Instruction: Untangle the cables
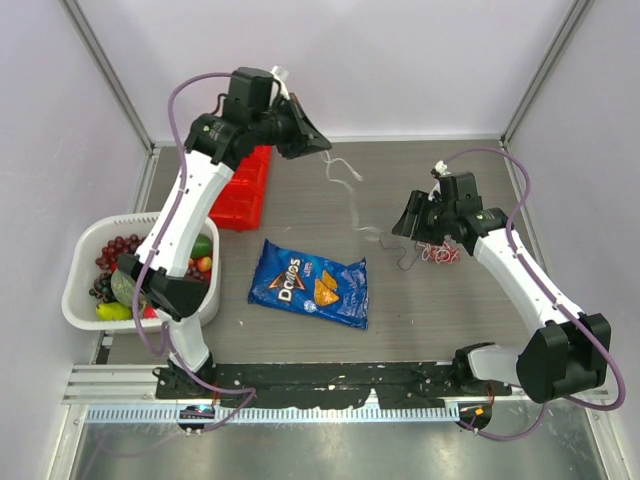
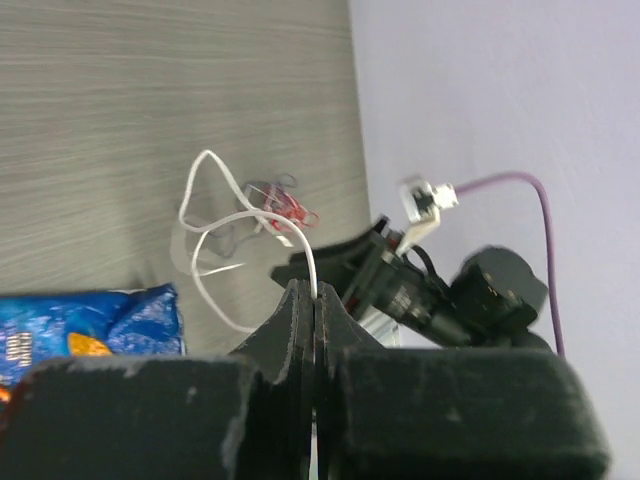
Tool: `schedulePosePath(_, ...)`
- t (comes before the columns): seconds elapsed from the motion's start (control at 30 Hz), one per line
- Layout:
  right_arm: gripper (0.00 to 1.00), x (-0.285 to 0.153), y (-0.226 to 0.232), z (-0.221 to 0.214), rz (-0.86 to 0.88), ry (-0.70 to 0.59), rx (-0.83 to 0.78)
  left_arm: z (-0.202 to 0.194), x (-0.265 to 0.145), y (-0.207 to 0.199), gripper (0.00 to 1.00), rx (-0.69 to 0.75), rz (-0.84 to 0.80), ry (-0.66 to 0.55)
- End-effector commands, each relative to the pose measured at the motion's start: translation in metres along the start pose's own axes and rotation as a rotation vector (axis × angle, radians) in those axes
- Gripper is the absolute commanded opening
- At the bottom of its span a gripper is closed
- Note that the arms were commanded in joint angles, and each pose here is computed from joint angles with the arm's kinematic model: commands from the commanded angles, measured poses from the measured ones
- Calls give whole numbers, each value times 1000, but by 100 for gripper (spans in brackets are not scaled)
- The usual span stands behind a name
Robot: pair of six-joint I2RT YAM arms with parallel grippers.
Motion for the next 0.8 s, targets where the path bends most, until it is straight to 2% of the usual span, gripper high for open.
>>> schedulePosePath(0.0,59,-8,9,4,45,-18,-10,38,-24,26,0,-63,80,-104)
schedulePosePath(0.1,59,-10,13,2,72,-20,-9,70,-27,45,0,-152,87,-172)
schedulePosePath(0.27,59,-17,15,-2,84,-20,-33,112,-29,48,0,-346,-8,-256)
schedulePosePath(0.37,59,-19,12,-7,73,-11,-45,137,-39,64,0,-415,21,-339)
schedulePosePath(0.53,59,-20,10,-13,65,-10,-47,166,-62,97,0,-473,99,-449)
schedulePosePath(0.77,59,-18,7,-15,55,-9,-54,178,-78,121,0,-487,135,-470)
Point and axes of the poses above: each gripper's point midway between its finger pads, its own x axis out along the fingers, its own y axis along the line the jaws close on, z = x × y, the point moved 1 cm from there along -x, back along the fingers, and after that the axes turned 13 degrees about -x, right-handed, at the moved point
